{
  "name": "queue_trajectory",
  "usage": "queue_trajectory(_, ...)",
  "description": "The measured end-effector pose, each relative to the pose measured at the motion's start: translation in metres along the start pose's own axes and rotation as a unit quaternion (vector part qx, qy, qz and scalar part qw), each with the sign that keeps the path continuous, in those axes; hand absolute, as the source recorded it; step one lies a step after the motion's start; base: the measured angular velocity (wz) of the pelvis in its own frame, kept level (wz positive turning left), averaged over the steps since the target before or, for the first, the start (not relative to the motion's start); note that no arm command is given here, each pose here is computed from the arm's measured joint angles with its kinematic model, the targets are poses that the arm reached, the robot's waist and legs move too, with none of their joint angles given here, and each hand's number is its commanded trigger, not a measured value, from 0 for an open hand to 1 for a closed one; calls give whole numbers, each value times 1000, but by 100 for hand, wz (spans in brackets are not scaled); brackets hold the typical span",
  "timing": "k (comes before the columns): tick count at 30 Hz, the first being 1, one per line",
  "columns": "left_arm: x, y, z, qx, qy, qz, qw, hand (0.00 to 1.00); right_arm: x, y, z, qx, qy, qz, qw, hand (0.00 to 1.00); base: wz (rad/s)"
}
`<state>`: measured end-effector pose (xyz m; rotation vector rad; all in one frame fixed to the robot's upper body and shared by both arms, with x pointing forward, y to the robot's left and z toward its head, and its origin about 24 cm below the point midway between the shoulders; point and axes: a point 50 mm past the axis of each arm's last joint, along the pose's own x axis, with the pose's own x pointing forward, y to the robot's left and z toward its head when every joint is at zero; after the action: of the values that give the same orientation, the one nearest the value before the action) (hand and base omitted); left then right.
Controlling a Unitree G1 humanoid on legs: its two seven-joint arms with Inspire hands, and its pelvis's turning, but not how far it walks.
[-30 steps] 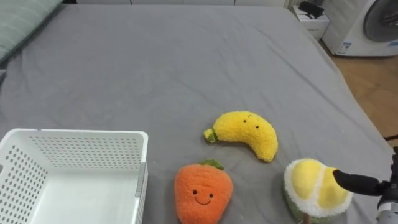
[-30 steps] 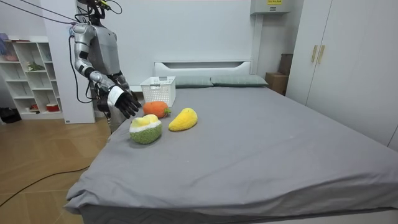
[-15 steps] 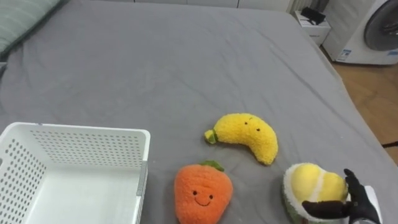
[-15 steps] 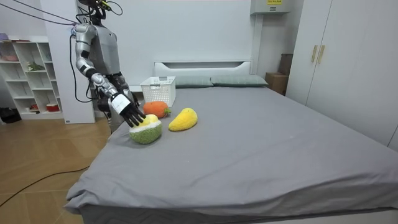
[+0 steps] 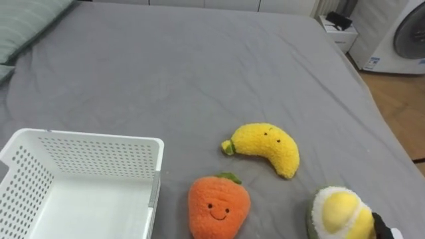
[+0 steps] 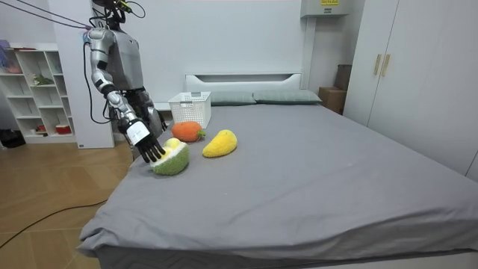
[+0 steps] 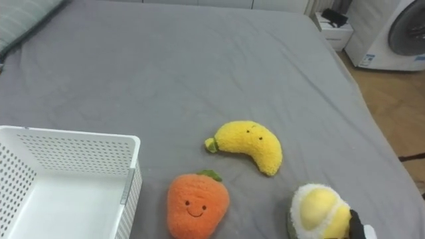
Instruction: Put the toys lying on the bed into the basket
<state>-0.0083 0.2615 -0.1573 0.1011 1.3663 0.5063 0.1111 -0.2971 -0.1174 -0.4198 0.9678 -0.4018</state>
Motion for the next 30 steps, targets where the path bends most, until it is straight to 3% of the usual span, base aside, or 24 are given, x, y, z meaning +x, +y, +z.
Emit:
queue_trajectory(4,0,0,-1,1,1,0,1000,0,1,-1,-17,-9,39,-8,999,0,0)
queue_trajectory(5,0,1,-1,1,2,1,1000,0,0,-2,-20,-10,46,-12,999,29,0)
queue_trajectory(6,0,1,-1,1,3,1,1000,0,0,-2,-21,-9,49,-16,999,77,0)
queue_trajectory(7,1,1,-1,2,6,1,1000,0,0,-3,-23,-6,54,-22,998,100,0)
queue_trajectory(16,1,0,-7,5,25,-5,1000,0,7,-15,-5,17,37,-90,995,100,0)
queue_trajectory(30,1,0,-6,3,21,-6,1000,0,12,-13,16,26,11,-87,996,100,1)
